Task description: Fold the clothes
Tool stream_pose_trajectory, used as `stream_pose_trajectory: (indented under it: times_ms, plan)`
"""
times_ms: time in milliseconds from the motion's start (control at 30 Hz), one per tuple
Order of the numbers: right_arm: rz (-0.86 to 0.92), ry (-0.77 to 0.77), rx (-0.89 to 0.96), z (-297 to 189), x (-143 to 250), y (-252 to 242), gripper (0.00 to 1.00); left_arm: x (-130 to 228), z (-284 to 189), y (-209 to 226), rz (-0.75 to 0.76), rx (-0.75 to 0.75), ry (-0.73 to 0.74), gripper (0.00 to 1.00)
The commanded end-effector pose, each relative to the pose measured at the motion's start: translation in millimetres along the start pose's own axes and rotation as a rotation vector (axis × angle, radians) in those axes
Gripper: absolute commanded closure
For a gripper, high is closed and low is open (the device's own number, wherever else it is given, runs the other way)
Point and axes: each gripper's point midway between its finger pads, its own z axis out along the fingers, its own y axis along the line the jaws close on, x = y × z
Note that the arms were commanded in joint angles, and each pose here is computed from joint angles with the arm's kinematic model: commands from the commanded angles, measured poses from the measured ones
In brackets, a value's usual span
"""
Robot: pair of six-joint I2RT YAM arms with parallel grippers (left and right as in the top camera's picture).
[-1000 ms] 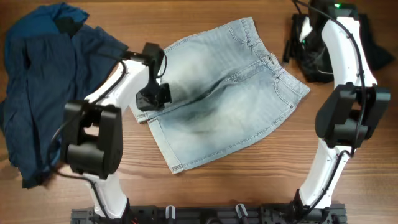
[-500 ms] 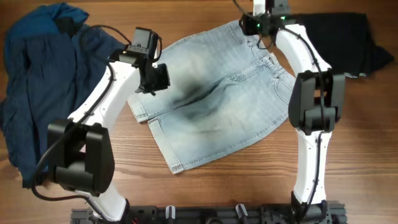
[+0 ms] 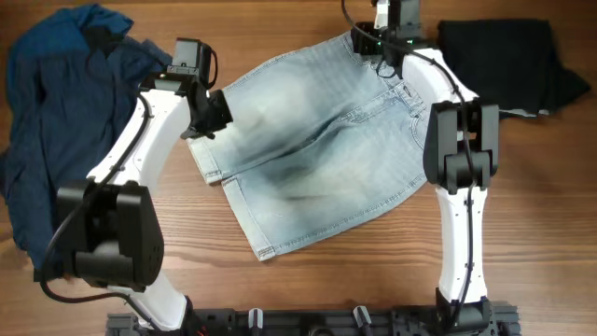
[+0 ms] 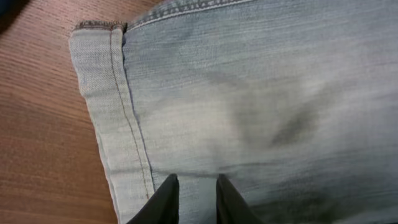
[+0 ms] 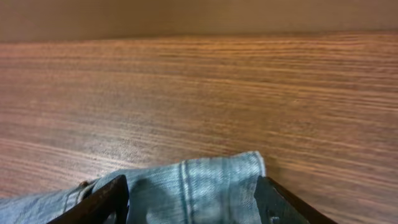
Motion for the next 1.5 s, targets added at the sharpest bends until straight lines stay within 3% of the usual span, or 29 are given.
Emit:
stream_pose_trajectory:
  times_ms: [0,100,333,567,633,900,1067,1233,1267,1300,1333,1367,1467]
  plan:
    - [0.058,-0.004,0.048,8.4,8.1,-28.1,0.34,-4.2,-9.0,1.7,-0.007,-0.009,-0.020,0.80]
    - [0.082,-0.004,0.051,8.7,9.3,-37.1,0.33,-4.5,-9.0,1.6,-0.007,-0.008,-0.021,0.79]
    - [0.078,0.036,-0.021,14.8,23.5,-23.9,0.42,-5.3,-9.0,1.4,-0.004,-0.007,-0.024,0.78]
    - [0.057,0.060,-0.117,14.7,28.5,-1.4,0.78,-5.5,-9.0,1.1,-0.004,-0.006,-0.025,0.75]
    - [0.092,0.053,-0.082,15.3,27.0,-7.4,0.96,-5.7,-9.0,1.0,-0.004,-0.006,-0.026,0.76]
    - [0.506,-0.025,0.355,-2.1,29.8,-111.5,0.96,-11.0,-9.2,-3.7,-0.025,0.012,-0.048,0.75]
    - [0.725,-0.075,0.406,-16.9,28.8,-156.9,0.96,-16.4,-6.7,-6.4,-0.025,0.021,-0.067,0.76]
    - [0.742,-0.165,0.356,-24.3,-4.2,-167.9,0.96,-12.9,11.8,-9.6,-0.033,0.024,-0.034,0.76]
    - [0.732,-0.165,0.337,-23.7,-8.2,-163.3,0.92,-10.9,16.2,-9.7,-0.045,0.019,-0.024,0.76]
    - [0.668,-0.141,0.274,-22.4,-13.5,-150.8,0.59,-8.1,22.0,-10.0,-0.042,0.015,-0.009,0.76]
    - [0.621,-0.136,0.225,-23.4,-21.5,-139.2,0.15,-7.0,24.9,-9.5,-0.042,0.012,-0.003,0.76]
    - [0.591,-0.142,0.219,-29.2,-29.5,-134.2,0.01,-7.5,26.0,-9.6,-0.042,0.012,-0.004,0.76]
    - [0.478,-0.131,0.217,-73.3,-63.4,-113.9,0.00,-12.8,24.7,-11.4,-0.039,0.019,-0.027,0.79]
